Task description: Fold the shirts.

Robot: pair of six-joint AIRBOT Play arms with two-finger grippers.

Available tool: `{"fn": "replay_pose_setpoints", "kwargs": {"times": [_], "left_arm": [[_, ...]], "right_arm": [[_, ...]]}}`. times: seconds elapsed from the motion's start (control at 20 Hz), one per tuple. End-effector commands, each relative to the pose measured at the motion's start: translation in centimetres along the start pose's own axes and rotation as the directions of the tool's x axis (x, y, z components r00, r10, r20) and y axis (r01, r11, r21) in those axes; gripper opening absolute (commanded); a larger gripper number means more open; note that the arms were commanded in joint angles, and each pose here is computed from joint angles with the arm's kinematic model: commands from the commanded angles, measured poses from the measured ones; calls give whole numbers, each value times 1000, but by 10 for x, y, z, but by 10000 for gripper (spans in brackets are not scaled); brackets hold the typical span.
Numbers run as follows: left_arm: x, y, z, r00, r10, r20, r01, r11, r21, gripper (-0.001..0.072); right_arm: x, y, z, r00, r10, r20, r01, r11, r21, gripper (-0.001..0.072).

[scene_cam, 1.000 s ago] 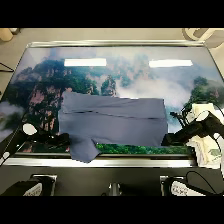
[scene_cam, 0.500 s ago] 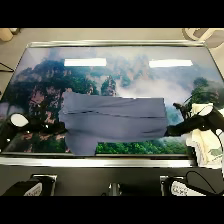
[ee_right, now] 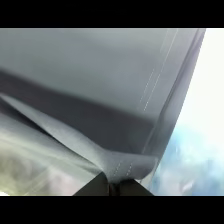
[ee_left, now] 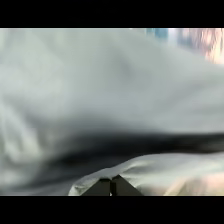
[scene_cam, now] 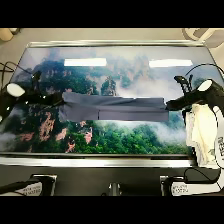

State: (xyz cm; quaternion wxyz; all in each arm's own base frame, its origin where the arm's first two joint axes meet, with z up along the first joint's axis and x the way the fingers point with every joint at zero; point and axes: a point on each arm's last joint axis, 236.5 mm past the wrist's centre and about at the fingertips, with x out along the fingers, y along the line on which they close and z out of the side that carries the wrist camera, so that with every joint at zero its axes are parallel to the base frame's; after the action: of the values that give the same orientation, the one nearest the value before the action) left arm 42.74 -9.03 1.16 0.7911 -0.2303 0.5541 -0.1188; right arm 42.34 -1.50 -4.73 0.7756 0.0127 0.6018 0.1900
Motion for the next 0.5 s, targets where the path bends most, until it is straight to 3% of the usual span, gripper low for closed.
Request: {"fn": "replay_pose_setpoints", "kwargs": {"times": [0.0,0.2,0.25,0.3,0.35,0.4,0.45], "left_arm": [[30,-4,38,999,-42,-25,41,999,-31,28],[59,11,29,993,-34,-116,26,997,-71,29],[65,17,25,991,-25,-134,8,991,-131,75],[68,20,23,989,-23,-144,-2,985,-174,271],[67,22,24,989,-23,-145,-4,982,-188,457],[62,22,27,990,-25,-140,-1,982,-187,527],[54,22,32,991,-27,-133,3,984,-180,526]], "right_arm": [[17,-18,21,999,-34,40,33,999,23,23],[38,-24,19,999,-20,26,19,999,47,27],[44,-21,18,1000,1,22,-3,998,61,77],[47,-17,21,999,26,34,-29,997,76,225],[44,-14,26,998,45,54,-48,996,69,464],[35,-15,29,996,57,63,-59,998,36,639],[26,-23,29,996,52,66,-54,998,20,684]]}}
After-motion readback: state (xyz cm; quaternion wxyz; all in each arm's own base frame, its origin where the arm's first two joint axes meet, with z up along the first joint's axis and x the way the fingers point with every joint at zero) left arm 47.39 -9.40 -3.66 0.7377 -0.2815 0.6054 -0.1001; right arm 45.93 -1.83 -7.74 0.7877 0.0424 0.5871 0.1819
